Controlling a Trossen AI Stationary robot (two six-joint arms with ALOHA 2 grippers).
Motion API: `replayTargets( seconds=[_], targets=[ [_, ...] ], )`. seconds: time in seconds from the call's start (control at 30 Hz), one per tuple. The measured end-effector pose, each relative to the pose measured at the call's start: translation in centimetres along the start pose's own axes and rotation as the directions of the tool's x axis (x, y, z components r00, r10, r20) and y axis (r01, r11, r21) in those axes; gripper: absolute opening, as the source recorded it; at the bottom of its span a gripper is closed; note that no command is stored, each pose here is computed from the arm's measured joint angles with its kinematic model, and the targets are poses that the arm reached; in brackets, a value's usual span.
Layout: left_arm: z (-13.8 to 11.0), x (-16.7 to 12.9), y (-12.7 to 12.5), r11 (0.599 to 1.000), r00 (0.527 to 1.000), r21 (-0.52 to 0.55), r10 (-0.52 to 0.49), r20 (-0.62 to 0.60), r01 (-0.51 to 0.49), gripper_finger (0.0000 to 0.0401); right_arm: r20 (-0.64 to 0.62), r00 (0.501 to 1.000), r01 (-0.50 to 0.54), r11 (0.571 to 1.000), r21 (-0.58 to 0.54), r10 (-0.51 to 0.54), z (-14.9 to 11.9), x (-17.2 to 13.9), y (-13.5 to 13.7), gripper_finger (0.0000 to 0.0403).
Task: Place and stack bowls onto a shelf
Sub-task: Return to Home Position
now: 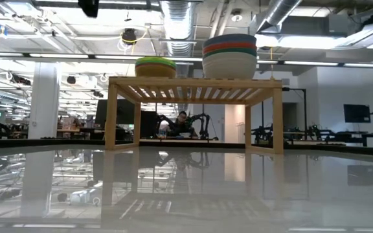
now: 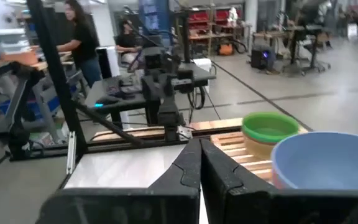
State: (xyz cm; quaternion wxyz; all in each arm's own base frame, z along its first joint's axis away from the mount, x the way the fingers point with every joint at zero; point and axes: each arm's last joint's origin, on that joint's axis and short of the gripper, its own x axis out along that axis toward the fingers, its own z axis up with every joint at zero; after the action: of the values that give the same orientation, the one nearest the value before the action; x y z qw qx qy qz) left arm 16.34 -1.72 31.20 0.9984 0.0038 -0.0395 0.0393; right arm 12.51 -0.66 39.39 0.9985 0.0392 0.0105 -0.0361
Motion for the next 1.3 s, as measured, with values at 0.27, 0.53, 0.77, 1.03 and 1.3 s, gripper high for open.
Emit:
replayTargets(
  seconds=[0.27, 0.53, 0.77, 1.03, 1.3],
  targets=[
    [-1.1, -1.9, 0.4, 0.992, 0.992, 0.126, -0.002, -0.126, 0.018, 0.0004, 0.006, 1.000, 0.016, 1.000, -0.001, -0.016, -4.6, -0.8, -0.3, 0.0018],
    [-2.9, -3.9, 1.0, 0.991, 0.996, 0.134, 0.007, -0.085, 0.004, 0.0004, 0.116, 0.993, -0.006, 1.000, -0.028, 0.009, -6.3, -4.4, -0.5, 0.0018],
    [-7.2, -4.0, 1.1, 0.992, 0.991, 0.128, 0.017, -0.134, 0.000, 0.0004, -0.020, 0.985, 0.175, 0.983, 0.052, -0.174, -11.1, -3.4, -1.4, 0.0024],
    [-7.1, -5.4, 1.6, 0.986, 0.992, 0.165, 0.037, -0.120, -0.017, 0.0004, 0.017, 0.994, 0.105, 0.991, -0.088, -0.104, -12.0, -4.0, -1.3, 0.0019],
    [-9.3, -5.9, 1.6, 0.986, 0.998, 0.161, 0.045, -0.035, -0.039, 0.0004, 0.100, 0.992, 0.086, 0.992, -0.096, -0.076, -12.2, -7.3, -1.4, 0.0021]
  ],
)
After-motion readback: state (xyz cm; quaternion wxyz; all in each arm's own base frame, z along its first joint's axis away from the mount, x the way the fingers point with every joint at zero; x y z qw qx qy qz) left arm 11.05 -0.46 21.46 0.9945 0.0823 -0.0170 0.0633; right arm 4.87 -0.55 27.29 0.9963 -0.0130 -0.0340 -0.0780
